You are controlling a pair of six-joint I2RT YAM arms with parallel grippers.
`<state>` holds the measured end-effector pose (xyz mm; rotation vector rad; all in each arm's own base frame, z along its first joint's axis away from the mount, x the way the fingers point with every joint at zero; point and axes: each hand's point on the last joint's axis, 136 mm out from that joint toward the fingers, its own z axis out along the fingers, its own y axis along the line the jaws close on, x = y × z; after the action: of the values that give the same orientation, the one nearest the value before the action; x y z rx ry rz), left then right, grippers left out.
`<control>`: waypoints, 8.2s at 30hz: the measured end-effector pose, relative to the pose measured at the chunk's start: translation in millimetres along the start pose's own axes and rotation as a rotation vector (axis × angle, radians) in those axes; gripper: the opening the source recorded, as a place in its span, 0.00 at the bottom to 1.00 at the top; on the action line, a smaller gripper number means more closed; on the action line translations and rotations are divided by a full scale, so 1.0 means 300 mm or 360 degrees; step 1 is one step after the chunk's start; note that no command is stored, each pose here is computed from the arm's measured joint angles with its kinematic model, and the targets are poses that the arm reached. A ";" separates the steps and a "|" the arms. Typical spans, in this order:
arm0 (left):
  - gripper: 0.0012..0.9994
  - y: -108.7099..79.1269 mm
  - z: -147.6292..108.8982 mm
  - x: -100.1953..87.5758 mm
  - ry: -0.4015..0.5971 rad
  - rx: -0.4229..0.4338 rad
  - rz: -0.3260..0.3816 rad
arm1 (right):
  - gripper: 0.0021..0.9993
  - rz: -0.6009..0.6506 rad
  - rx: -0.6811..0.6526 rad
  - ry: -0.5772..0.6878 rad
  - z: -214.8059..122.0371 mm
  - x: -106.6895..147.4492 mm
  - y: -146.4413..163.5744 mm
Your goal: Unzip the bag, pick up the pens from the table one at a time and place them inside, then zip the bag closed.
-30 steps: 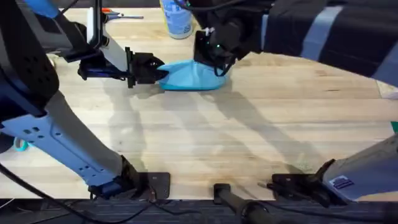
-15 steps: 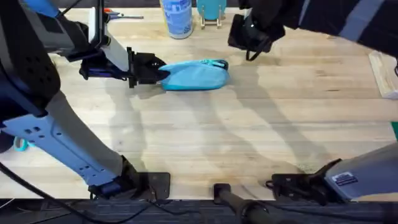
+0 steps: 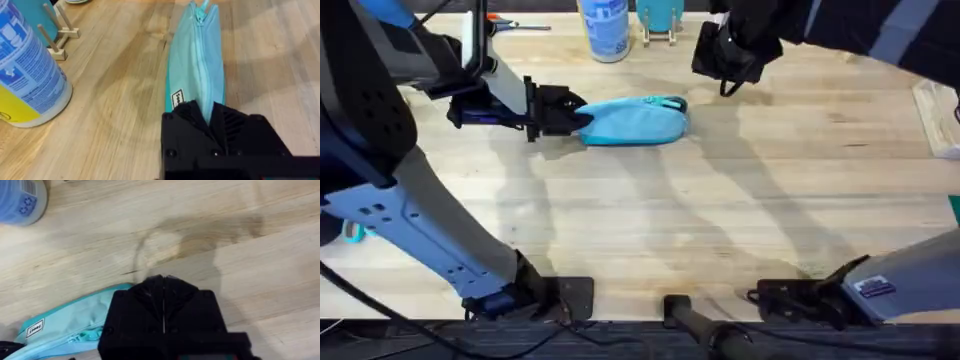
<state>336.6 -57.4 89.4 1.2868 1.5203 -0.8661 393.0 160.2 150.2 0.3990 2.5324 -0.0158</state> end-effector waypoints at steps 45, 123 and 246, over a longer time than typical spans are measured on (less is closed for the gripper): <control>0.07 -0.003 -0.002 -0.001 -0.0001 0.0002 -0.0014 | 1.00 -0.0284 -0.0682 0.0407 -0.215 0.147 0.159; 1.00 -0.037 0.217 -0.146 0.0563 0.0524 0.0238 | 1.00 -0.0298 -0.0682 0.0456 -0.202 0.153 0.138; 0.04 -0.022 0.219 -0.140 0.0576 0.0504 0.0264 | 1.00 -0.2609 -0.1490 -0.0121 -0.133 0.281 0.265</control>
<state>344.5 -132.9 107.9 1.8554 1.5614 -0.8186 327.3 263.7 143.9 -1.8834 1.7740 0.4662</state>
